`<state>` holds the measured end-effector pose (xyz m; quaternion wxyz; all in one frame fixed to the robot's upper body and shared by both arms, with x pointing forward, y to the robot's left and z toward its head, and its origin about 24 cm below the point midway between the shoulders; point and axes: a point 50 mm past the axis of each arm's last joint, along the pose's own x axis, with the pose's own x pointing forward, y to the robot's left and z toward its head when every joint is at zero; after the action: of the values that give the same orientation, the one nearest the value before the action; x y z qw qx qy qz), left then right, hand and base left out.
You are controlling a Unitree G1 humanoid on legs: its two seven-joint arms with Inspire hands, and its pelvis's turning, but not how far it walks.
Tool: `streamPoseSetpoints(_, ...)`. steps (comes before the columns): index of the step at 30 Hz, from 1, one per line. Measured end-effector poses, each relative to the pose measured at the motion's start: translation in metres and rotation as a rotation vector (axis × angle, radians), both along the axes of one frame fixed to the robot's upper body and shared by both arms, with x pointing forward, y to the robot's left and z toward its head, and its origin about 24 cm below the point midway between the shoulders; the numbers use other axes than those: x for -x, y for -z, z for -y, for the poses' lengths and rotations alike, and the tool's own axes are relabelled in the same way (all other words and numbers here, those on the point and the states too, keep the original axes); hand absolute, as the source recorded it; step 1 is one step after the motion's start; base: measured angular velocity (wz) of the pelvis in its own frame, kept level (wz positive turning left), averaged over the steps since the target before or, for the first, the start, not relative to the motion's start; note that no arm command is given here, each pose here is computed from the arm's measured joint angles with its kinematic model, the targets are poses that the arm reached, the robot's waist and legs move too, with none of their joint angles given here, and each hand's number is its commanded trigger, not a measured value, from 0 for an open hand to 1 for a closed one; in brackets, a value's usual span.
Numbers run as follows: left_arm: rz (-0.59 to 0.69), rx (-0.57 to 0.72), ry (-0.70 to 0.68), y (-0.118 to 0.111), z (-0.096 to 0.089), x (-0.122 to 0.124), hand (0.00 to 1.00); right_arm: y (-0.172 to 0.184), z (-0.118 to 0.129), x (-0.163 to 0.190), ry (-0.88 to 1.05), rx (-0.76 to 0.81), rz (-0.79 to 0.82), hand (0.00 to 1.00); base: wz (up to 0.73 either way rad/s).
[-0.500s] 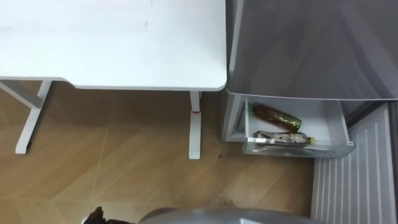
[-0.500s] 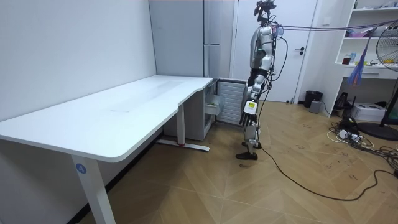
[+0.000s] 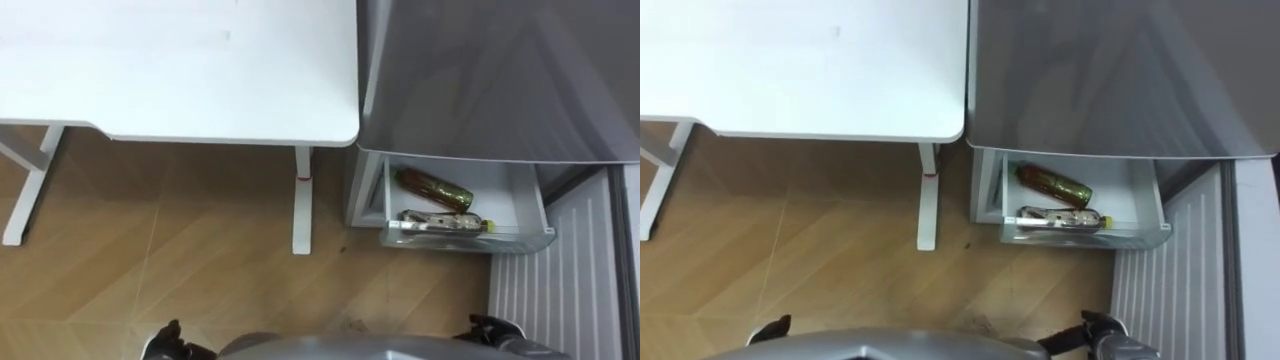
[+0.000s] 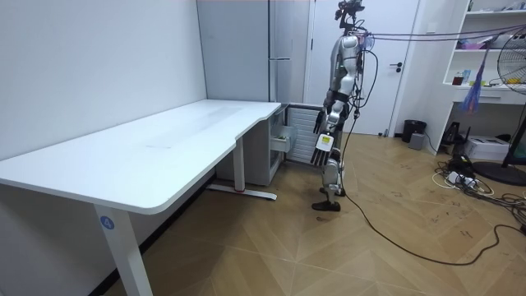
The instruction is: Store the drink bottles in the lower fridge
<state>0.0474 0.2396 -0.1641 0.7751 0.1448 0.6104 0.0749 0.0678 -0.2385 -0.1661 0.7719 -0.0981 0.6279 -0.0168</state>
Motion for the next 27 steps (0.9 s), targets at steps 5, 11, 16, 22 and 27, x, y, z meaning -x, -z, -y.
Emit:
streamPoseSetpoints(5,0.016,-0.001,0.009,-0.001,0.0,-0.005,0.0,-0.001,-0.001,-0.004,-0.063,0.011,0.02,0.0,-0.08)
streamPoseSetpoints(11,0.024,0.003,0.022,-0.001,0.001,-0.01,0.0,-0.001,0.0,-0.006,-0.063,0.012,0.032,0.0,-0.07)
streamPoseSetpoints(16,0.029,0.007,0.021,-0.001,0.003,-0.011,0.0,-0.001,0.001,0.0,0.004,0.008,0.033,0.0,-0.06)
streamPoseSetpoints(22,0.028,0.01,0.021,0.0,0.004,-0.009,0.0,0.0,0.001,0.004,0.073,-0.007,0.036,0.0,0.01)
streamPoseSetpoints(27,0.023,0.01,0.021,0.0,0.004,-0.006,0.0,0.001,0.001,0.011,0.141,-0.02,0.035,0.0,0.01)
